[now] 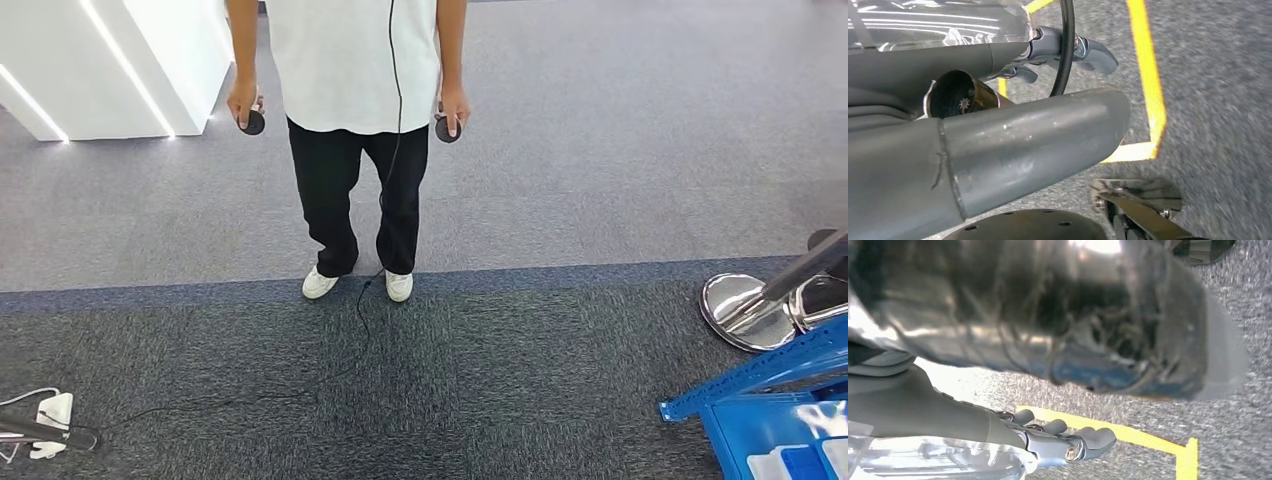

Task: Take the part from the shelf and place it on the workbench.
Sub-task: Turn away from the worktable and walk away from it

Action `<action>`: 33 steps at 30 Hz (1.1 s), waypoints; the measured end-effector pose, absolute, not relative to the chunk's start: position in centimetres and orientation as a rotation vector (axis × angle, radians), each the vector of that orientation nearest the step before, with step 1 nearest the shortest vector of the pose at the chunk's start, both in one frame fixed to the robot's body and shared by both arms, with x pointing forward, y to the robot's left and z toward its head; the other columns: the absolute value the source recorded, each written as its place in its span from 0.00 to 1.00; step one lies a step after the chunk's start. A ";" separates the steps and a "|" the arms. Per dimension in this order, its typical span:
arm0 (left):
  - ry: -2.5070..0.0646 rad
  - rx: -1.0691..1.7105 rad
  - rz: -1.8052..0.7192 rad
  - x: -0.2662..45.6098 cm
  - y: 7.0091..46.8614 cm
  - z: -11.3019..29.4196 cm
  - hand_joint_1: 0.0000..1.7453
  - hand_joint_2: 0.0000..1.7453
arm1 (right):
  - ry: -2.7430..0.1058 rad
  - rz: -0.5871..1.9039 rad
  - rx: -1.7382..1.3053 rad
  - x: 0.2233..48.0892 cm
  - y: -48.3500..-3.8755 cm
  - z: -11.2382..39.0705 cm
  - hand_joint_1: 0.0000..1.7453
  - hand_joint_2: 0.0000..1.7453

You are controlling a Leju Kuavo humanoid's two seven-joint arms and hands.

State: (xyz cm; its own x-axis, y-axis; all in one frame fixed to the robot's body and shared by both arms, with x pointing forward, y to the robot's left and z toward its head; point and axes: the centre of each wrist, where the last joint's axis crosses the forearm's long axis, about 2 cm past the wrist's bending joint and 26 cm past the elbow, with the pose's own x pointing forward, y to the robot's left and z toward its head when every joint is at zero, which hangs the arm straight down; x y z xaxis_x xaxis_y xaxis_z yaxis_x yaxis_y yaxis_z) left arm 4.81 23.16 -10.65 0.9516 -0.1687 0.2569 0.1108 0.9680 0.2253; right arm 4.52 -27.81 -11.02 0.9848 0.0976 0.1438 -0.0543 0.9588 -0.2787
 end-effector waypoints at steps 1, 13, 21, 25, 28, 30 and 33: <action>-0.286 0.207 -0.144 4.8 23.1 -10.6 0.00 0.00 | -0.155 0.076 -0.278 4.5 -27.8 -11.0 0.00 0.00; -0.322 0.192 -0.151 5.2 22.6 -10.5 0.00 0.00 | -0.160 0.085 -0.278 4.5 -27.9 -11.0 0.00 0.00; -0.292 0.193 -0.151 5.1 22.6 -10.5 0.00 0.00 | -0.170 0.089 -0.279 4.6 -28.0 -11.0 0.00 0.00; -0.284 0.197 -0.162 5.3 22.6 -10.5 0.00 0.00 | -0.175 0.089 -0.274 4.5 -27.9 -11.0 0.00 0.00; -0.289 0.199 -0.168 5.3 22.6 -10.5 0.00 0.00 | -0.188 0.091 -0.270 4.7 -27.7 -11.0 0.00 0.00; -0.293 0.198 -0.170 5.1 22.6 -10.5 0.00 0.00 | -0.190 0.094 -0.272 4.7 -27.7 -11.0 0.00 0.00; -0.297 0.202 -0.167 5.0 22.7 -10.6 0.00 0.00 | -0.182 0.094 -0.273 4.7 -27.7 -11.0 0.00 0.00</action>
State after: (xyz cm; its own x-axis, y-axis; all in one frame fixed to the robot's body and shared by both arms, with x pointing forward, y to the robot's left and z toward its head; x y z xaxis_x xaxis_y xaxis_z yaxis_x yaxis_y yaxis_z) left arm 5.03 22.65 -10.56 0.9429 -0.1920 0.2722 0.1329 0.9661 0.2213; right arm 4.70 -27.68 -11.00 0.9793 0.1164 0.1658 -0.0671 0.9587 -0.2766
